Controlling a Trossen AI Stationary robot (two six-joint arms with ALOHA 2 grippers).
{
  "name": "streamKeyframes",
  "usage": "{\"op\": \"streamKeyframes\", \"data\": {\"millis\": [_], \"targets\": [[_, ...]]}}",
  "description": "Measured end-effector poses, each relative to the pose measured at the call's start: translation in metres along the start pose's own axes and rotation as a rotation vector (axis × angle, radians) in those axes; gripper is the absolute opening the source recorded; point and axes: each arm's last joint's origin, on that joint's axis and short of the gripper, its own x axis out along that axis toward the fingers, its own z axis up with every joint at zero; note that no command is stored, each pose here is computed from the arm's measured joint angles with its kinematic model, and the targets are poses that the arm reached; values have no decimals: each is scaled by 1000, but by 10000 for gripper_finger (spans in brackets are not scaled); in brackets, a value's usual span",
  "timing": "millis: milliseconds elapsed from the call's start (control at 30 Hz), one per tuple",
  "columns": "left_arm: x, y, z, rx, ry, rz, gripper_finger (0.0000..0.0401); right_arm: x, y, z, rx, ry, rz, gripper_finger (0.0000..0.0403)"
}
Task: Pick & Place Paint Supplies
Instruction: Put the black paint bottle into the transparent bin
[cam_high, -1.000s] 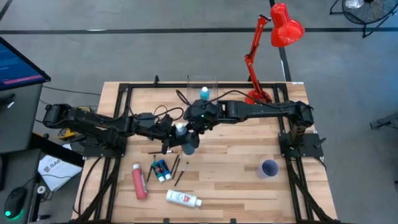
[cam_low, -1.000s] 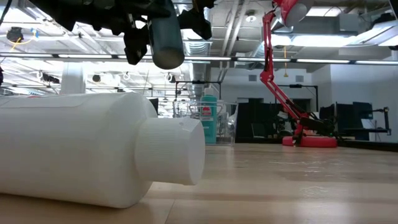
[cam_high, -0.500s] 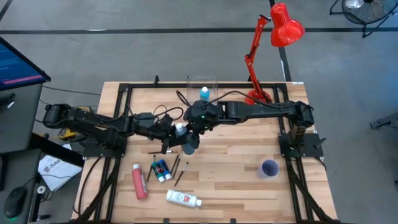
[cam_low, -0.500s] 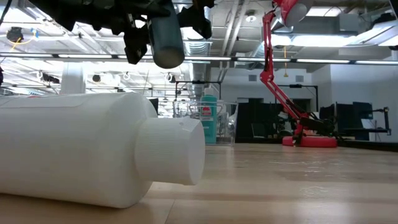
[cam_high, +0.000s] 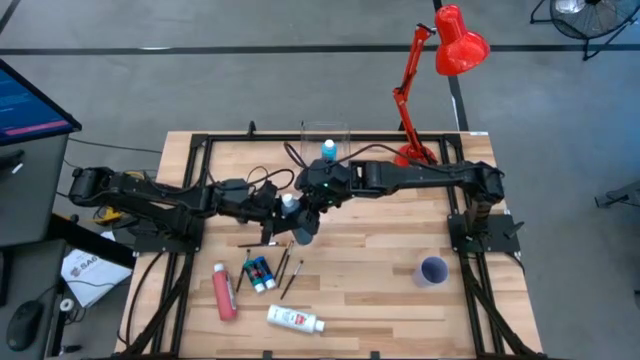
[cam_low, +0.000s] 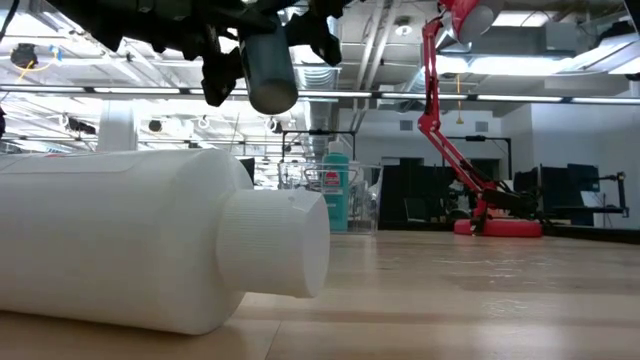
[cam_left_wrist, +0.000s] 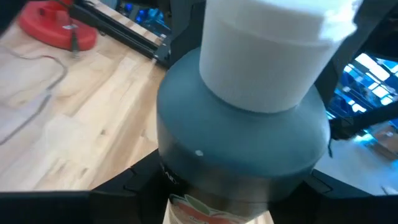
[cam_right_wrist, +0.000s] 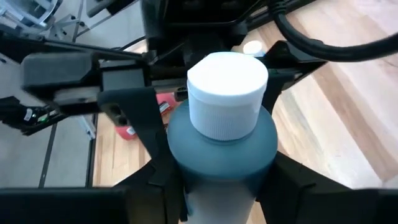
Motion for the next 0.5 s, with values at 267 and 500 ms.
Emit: {"op": "streamKeyframes", "data": {"millis": [267,500], "targets": [[-13,8,0,-26,65,85,235,-9,-10,10,14,-59,-48,147],[-36,22,0,-34,103,271,245,-42,-27,32,12,-220,-232,147]]}}
